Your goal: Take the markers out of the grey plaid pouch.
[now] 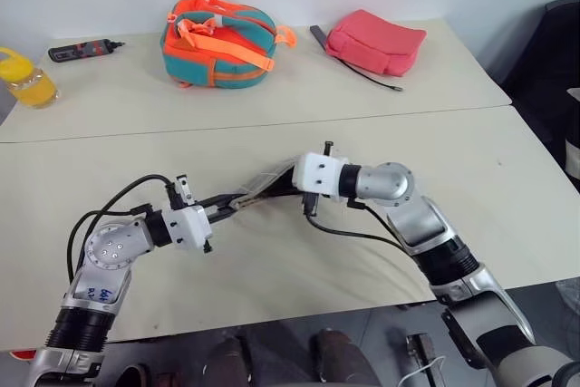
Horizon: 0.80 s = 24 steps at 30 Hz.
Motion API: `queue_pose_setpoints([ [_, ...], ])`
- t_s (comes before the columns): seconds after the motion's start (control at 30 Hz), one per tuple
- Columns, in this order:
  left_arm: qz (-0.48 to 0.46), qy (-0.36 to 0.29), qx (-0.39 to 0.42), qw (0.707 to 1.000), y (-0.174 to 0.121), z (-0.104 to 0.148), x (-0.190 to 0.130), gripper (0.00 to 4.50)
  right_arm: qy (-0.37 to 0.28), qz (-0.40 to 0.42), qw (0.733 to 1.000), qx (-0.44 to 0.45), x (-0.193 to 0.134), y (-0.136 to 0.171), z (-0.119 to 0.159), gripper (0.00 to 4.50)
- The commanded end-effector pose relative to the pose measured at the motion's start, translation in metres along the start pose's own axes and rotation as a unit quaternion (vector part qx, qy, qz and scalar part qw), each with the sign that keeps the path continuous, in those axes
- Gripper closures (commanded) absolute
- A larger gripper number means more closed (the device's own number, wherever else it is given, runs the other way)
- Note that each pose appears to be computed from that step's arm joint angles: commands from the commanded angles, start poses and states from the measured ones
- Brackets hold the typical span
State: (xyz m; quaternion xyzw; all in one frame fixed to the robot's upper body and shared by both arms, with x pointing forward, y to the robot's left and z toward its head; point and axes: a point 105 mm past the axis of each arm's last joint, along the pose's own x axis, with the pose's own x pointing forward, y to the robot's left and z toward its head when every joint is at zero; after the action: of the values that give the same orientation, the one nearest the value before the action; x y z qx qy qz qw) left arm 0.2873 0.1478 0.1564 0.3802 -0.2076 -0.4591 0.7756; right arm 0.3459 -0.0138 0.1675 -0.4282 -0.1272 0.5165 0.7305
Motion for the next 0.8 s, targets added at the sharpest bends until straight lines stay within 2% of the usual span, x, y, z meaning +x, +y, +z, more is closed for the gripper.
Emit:
queue_pose_setpoints([
  [0.03, -0.002, -0.027, 0.014, 1.000, 0.0013, 0.0157, 0.0070, 4.50, 0.005, -0.006, 0.999, -0.053, 0.0020, -0.0014, 0.0005, 2.98],
  [0.07, 0.000, -0.027, 0.011, 1.000, 0.0018, 0.0165, 0.0070, 4.50, 0.002, -0.009, 0.998, -0.057, 0.0022, -0.0033, 0.0021, 2.83],
  [0.17, 0.003, -0.026, 0.009, 1.000, 0.0029, 0.0168, 0.0060, 4.50, 0.006, 0.000, 0.997, -0.072, 0.0005, -0.0037, 0.0009, 1.93],
  [0.2, 0.003, -0.024, 0.009, 1.000, 0.0030, 0.0163, 0.0056, 4.50, 0.008, 0.001, 0.997, -0.070, -0.0002, -0.0033, -0.0009, 1.93],
  [0.23, 0.003, -0.023, 0.009, 1.000, 0.0030, 0.0160, 0.0054, 4.50, 0.009, 0.002, 0.998, -0.069, -0.0007, -0.0030, -0.0021, 1.61],
  [0.27, 0.004, -0.023, 0.009, 1.000, 0.0033, 0.0160, 0.0054, 4.50, 0.011, 0.003, 0.997, -0.071, -0.0012, -0.0031, -0.0033, 1.59],
  [0.47, 0.010, -0.020, 0.003, 1.000, 0.0045, 0.0137, 0.0045, 4.50, 0.019, 0.001, 0.997, -0.071, -0.0028, -0.0050, -0.0056, 0.03],
  [0.6, 0.010, -0.018, 0.002, 1.000, 0.0038, 0.0126, 0.0044, 4.50, 0.020, 0.007, 0.997, -0.070, -0.0044, -0.0037, -0.0062, 0.03],
  [0.73, 0.010, -0.017, 0.001, 1.000, 0.0025, 0.0119, 0.0045, 4.50, 0.018, 0.006, 0.997, -0.069, -0.0069, -0.0054, -0.0049, 1.00],
  [0.8, 0.011, -0.015, -0.001, 1.000, 0.0025, 0.0114, 0.0044, 4.50, 0.019, 0.006, 0.997, -0.074, -0.0077, -0.0064, -0.0041, 1.71],
])
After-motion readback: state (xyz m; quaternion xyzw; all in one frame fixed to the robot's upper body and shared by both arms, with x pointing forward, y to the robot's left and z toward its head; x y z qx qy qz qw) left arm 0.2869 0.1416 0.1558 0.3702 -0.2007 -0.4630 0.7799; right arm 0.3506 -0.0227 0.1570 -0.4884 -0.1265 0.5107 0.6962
